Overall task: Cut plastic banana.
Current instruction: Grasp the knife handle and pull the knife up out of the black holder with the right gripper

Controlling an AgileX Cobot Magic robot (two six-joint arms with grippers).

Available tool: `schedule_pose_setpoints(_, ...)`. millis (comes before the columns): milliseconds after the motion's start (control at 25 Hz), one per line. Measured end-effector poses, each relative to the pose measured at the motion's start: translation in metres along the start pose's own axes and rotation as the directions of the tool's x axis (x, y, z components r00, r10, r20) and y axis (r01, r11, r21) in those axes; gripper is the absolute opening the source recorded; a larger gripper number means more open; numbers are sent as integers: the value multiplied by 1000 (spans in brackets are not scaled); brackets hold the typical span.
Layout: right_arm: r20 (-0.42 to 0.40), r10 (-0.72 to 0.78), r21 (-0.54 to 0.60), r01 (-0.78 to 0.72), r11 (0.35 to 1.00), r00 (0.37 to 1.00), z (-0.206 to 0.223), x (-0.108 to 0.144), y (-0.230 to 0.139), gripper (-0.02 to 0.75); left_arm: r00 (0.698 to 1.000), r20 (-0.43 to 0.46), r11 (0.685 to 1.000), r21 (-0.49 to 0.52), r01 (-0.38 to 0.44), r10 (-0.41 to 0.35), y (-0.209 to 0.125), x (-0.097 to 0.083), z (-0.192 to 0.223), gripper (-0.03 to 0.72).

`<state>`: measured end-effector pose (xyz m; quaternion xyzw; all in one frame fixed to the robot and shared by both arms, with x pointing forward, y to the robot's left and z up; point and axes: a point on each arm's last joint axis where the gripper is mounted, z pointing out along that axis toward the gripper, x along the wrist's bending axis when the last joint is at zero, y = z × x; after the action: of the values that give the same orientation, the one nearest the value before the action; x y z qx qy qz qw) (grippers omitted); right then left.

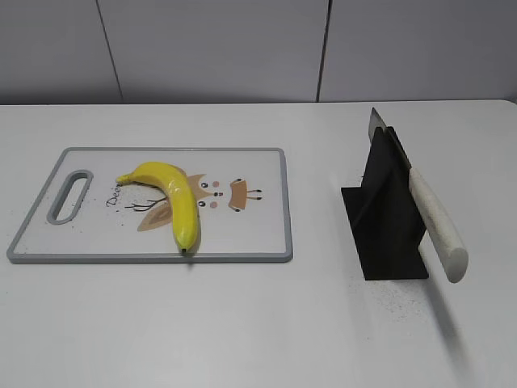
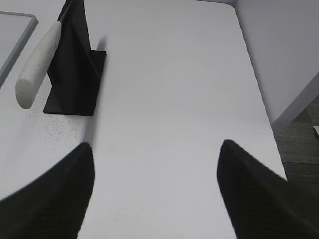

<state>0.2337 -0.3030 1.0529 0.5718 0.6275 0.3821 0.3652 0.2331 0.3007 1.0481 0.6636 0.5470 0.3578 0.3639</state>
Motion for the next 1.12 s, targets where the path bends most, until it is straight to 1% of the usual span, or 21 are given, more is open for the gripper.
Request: schedule_pose_setpoints(1120, 0, -1, 0, 1, 1000, 1000, 0, 0, 0, 580, 1000, 0, 1000, 0, -1, 1, 0, 0, 0, 590)
